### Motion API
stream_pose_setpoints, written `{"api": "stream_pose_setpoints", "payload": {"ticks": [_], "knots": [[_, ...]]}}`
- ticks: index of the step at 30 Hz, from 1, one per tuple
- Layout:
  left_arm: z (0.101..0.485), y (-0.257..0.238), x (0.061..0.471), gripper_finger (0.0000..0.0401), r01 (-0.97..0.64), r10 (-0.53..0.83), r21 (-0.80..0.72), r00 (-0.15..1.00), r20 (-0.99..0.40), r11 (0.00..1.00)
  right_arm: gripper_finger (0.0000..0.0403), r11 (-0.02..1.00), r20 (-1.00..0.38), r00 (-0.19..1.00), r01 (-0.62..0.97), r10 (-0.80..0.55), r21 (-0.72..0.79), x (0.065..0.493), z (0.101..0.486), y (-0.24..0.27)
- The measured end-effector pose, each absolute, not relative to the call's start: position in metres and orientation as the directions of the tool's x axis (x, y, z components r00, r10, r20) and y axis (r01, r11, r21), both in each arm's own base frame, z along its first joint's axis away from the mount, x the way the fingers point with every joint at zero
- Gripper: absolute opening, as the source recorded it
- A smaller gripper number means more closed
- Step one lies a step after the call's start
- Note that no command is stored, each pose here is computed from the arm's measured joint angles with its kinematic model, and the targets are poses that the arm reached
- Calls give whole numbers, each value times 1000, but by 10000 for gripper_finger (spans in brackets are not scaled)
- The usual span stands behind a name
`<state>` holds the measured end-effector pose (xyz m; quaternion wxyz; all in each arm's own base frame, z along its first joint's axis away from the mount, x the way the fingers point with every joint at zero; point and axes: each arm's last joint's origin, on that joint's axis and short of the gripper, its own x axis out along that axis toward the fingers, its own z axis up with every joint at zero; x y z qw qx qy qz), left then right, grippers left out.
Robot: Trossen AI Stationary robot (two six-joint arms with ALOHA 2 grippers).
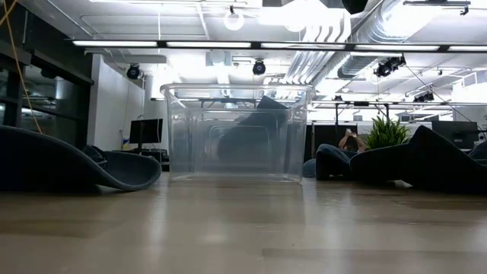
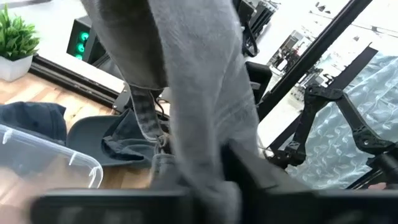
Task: Pick & Place hat
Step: Put the gray cap into the top transparent bin
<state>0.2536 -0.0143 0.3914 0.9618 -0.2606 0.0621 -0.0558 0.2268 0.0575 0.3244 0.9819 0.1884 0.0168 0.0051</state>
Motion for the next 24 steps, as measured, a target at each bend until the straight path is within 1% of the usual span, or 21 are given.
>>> {"api": "stream_pose_setpoints", "payload": {"ticks": [1,2,10,15,24], "knots": [[391,-14,254,17,75,-139,-507,986,-91,859,3,929,-31,999,1,11,370,227,324,57],[391,-14,254,14,75,-139,-505,986,-91,860,3,929,-31,999,6,6,370,227,324,57],[392,-14,254,5,56,-114,-499,990,-86,865,5,923,-31,1000,15,-3,384,227,324,57],[392,-14,254,3,57,-114,-499,990,-86,865,26,917,-34,999,52,-42,396,227,324,56],[394,-14,254,2,70,-116,-487,991,-66,871,73,907,-33,998,60,-50,418,227,324,56]]}}
